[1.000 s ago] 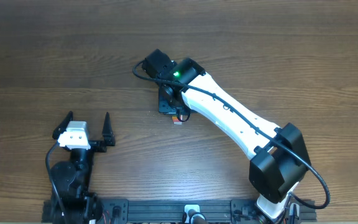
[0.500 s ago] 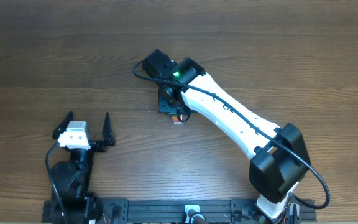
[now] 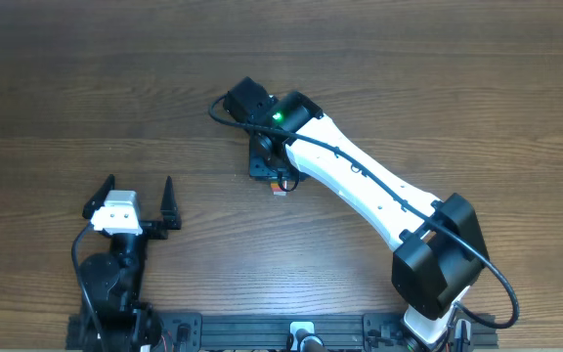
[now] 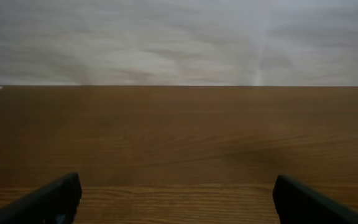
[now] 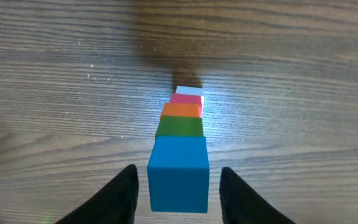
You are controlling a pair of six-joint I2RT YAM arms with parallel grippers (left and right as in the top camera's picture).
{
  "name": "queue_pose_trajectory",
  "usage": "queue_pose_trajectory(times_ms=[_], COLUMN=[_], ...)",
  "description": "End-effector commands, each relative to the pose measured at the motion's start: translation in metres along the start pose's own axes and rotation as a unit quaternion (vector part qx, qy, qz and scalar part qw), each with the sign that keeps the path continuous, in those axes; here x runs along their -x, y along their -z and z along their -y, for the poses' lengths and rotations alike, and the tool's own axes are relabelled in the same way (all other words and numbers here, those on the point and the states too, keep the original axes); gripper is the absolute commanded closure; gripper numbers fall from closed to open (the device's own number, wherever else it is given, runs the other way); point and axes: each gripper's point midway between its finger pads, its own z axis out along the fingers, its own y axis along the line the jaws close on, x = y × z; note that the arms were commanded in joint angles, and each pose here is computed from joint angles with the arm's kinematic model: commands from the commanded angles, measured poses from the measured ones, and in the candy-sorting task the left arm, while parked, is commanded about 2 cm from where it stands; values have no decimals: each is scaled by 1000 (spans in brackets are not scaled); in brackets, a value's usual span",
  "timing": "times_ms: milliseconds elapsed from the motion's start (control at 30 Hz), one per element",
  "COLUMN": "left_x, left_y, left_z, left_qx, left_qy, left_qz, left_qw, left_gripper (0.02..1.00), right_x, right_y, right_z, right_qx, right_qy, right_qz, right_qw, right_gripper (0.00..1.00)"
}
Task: Stack Cubes
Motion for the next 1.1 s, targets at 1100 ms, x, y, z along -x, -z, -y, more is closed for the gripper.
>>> queue_pose_trajectory(times_ms=[1100], left_x=[-2], left_y=[0], left_z=[1], left_qx=[-4], left_qy=[-7], left_qz=[0], left_qw=[1000], left_gripper=[18], right_x=[131], right_y=[133], right_z=[223], right_qx=[-172], right_qy=[-30], right_qz=[242], right_qw=[955], right_gripper=[7])
